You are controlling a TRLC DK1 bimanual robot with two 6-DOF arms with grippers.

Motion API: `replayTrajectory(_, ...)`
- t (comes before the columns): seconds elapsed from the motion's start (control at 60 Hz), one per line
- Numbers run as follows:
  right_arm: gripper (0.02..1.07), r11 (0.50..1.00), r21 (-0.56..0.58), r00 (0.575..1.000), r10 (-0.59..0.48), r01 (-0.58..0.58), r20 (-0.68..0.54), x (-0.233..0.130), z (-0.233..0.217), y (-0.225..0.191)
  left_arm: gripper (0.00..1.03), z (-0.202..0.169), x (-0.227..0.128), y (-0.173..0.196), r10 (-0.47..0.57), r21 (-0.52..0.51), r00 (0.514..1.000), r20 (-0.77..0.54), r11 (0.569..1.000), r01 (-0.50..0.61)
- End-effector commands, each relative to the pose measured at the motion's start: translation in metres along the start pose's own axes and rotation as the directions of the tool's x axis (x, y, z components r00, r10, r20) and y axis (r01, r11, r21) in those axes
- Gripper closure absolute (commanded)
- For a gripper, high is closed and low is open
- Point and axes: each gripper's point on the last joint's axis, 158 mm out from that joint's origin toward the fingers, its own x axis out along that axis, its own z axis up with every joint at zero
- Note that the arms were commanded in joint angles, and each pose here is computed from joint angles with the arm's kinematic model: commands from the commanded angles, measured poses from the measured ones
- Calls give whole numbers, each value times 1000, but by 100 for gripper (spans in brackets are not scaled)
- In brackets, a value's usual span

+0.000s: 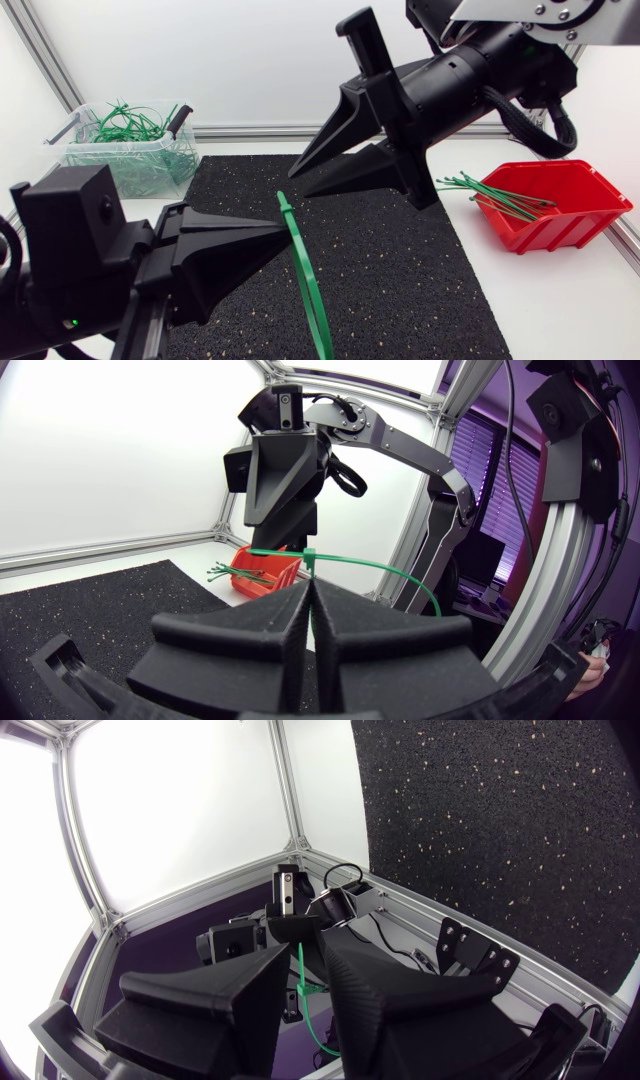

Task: Take a green cable tie from the red box, thread the tail through the head to close it, then place it in the transparent bin on the left.

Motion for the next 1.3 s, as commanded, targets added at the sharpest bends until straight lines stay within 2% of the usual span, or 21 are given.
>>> replayTrajectory(0.0,75,1000,-22,1000,-8,8,-24,4,-7,3,100,-13,-1,6,10,13,1000,-23,1000,-10)
replayTrajectory(0.35,76,999,-34,998,-25,22,-64,13,-23,5,100,-13,0,3,-2,14,1000,-26,1000,2)
replayTrajectory(0.55,88,999,-34,997,-27,25,-65,15,-19,6,100,-13,-1,0,-10,14,1000,-26,1000,11)
replayTrajectory(1.133,89,999,-18,996,-42,41,-84,23,-20,-1,100,-13,2,-4,-23,13,999,-31,1000,23)
replayTrajectory(1.283,97,999,-21,996,-41,40,-80,22,-20,-2,100,-13,3,-3,-22,12,999,-34,1000,22)
